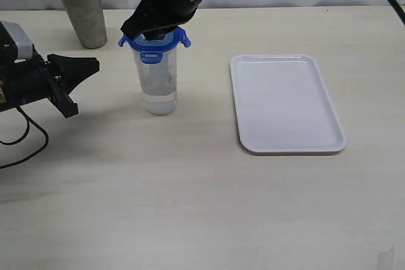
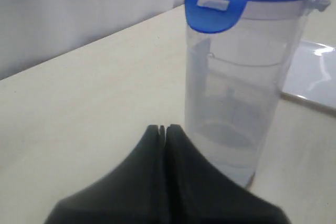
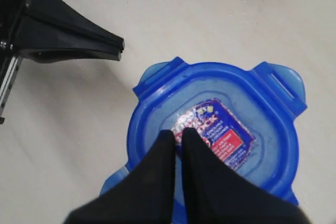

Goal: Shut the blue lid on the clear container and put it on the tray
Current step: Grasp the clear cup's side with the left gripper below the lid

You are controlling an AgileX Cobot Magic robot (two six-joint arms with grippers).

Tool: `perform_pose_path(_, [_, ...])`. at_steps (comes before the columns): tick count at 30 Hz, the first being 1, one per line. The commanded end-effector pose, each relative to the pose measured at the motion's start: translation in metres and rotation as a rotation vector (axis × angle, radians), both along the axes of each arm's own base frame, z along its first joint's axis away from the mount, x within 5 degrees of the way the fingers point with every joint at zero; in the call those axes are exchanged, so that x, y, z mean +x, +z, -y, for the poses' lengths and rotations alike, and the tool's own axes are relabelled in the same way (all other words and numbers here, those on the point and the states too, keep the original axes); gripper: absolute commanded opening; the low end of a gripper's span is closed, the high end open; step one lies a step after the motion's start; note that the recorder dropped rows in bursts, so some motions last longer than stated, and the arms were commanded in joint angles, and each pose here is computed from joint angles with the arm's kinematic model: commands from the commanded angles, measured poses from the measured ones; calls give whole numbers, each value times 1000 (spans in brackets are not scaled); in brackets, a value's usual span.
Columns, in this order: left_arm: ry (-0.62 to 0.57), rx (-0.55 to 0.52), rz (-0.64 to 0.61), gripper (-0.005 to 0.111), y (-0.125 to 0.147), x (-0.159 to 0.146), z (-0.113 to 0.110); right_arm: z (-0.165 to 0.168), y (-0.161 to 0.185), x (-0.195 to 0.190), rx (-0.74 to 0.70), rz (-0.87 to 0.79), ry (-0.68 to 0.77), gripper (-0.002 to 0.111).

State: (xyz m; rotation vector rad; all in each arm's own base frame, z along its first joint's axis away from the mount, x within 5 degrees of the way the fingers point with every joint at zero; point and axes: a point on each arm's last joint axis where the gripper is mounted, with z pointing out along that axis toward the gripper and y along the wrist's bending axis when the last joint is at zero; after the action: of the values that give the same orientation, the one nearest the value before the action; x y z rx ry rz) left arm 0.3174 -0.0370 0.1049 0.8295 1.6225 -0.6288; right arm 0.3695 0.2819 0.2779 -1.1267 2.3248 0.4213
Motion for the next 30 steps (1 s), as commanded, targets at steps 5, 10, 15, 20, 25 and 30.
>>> perform_pose_path(5, [-19, 63, 61, 101, -11, 1, 46, 3, -1, 0, -11, -6, -4, 5])
perform_pose_path(10, [-72, 37, 63, 105, -16, -4, 57, 3, -1, 0, -11, -6, -4, 5])
perform_pose_path(15, [-60, 19, 54, 105, -22, -1, 72, 3, -1, 0, -9, -7, -4, 5])
perform_pose_path(20, [-99, 13, 59, 105, -34, 11, 87, 2, -1, 0, -5, -13, -12, 5])
perform_pose_path(25, [-128, 9, 67, 105, -41, 19, 97, 2, -1, 0, -2, -16, -18, 5])
perform_pose_path(30, [-138, 3, 89, 105, -43, 28, 106, 2, -1, 0, -2, -17, -17, 5])
